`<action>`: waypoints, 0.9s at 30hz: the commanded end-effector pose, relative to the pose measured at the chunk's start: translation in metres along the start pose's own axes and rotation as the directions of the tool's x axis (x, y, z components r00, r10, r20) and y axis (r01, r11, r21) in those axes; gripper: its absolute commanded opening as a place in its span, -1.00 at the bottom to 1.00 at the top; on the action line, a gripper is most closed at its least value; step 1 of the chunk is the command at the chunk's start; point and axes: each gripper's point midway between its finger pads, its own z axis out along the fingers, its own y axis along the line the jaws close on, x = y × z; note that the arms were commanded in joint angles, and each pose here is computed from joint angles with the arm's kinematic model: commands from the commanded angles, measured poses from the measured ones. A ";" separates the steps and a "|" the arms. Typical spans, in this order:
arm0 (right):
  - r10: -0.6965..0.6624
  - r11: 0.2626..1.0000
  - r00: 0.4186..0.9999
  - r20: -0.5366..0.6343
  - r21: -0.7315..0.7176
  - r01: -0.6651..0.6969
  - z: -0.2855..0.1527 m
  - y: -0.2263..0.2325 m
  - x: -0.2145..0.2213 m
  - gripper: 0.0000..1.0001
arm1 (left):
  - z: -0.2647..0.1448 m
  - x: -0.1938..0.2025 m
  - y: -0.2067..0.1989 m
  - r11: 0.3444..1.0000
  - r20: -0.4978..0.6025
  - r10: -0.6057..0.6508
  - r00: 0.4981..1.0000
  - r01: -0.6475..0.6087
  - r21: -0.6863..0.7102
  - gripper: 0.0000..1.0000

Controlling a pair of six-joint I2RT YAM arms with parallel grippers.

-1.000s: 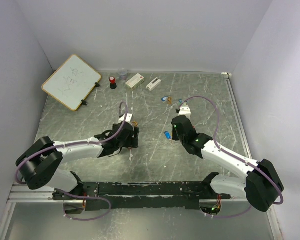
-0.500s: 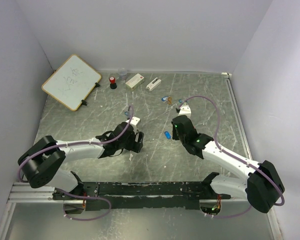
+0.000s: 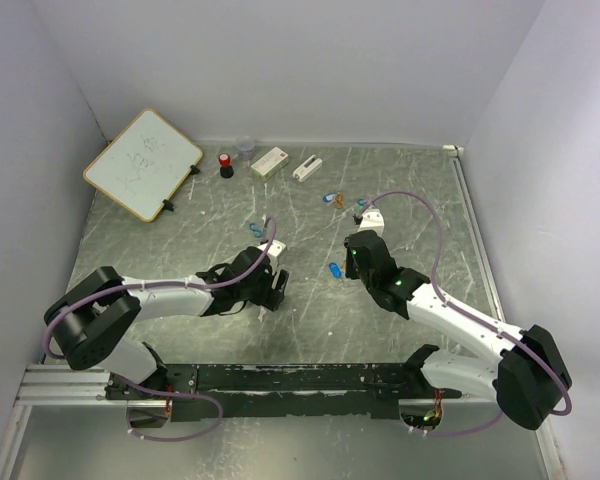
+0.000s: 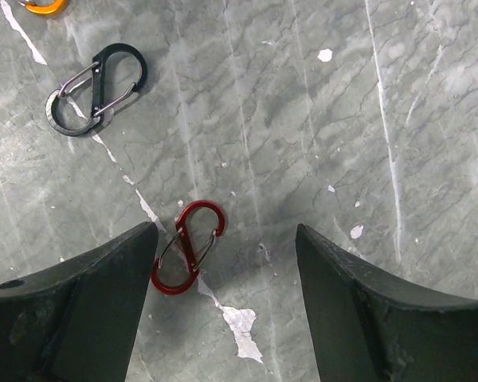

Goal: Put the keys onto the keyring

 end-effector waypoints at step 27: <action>0.003 1.000 0.999 0.033 -0.011 -0.002 -0.001 0.002 -0.006 -1.00 | -0.001 0.042 0.001 0.999 -0.118 0.008 0.993 -0.013 -0.048 0.10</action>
